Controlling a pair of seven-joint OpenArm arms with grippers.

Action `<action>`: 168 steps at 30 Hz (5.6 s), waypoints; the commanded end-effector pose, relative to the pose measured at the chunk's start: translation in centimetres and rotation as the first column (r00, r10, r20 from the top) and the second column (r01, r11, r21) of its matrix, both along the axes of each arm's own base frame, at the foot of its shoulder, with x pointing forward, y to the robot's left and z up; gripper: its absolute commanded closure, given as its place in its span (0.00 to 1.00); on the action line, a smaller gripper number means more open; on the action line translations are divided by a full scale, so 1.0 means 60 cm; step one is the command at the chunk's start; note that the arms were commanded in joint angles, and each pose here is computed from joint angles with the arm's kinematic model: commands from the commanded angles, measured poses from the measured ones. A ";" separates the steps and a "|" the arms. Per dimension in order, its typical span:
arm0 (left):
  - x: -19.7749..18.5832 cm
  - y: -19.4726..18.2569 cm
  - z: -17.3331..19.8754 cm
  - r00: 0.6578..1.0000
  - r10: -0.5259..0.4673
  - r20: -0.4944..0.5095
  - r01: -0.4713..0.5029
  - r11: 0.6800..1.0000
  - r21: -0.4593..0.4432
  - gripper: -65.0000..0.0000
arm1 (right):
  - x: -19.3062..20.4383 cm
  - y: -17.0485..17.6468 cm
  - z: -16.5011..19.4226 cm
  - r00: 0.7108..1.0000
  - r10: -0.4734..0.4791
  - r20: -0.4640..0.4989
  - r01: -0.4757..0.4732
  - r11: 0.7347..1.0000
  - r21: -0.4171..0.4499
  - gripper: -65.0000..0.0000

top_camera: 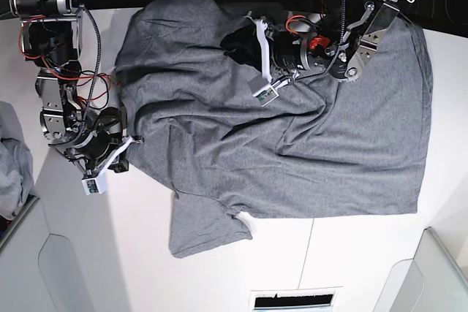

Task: Layout the t-shirt on the table in an organized manner, then fold the t-shirt properly
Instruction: 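Pull the collar with the left gripper to flatten the shirt body, then grasp the shirt hem with both grippers and stretch it apart, then drag the hem corners with both grippers outward to smooth the shirt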

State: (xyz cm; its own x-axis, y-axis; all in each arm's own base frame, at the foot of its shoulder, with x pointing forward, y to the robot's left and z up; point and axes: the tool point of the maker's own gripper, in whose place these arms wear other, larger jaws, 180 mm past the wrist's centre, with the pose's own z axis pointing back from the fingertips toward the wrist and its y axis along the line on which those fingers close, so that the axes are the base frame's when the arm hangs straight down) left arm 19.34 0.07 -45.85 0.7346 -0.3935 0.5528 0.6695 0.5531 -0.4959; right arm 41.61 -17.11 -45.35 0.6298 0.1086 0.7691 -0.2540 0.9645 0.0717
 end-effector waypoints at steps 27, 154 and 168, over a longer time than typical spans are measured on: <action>-0.056 -0.021 0.019 0.987 -0.042 -0.153 0.023 0.993 -0.120 0.63 | 0.020 0.079 0.010 0.998 0.063 0.028 -0.064 0.996 0.056 1.00; 0.263 0.437 -0.017 0.825 0.536 0.178 -0.561 0.737 0.377 0.75 | -0.093 -0.107 -0.010 0.972 -0.103 -0.212 0.128 0.986 0.105 1.00; 0.296 0.427 0.080 0.838 0.516 0.175 -0.544 0.815 0.199 0.65 | -0.012 -0.108 0.080 0.992 -0.098 -0.073 0.106 0.987 0.117 1.00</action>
State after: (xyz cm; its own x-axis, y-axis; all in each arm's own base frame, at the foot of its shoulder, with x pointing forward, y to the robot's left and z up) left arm 34.85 25.13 -43.49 0.8532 -0.0908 0.5136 0.2610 0.9269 -0.2698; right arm 39.43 -22.69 -42.58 0.7293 -0.0430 0.6828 -0.1431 0.9664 0.2137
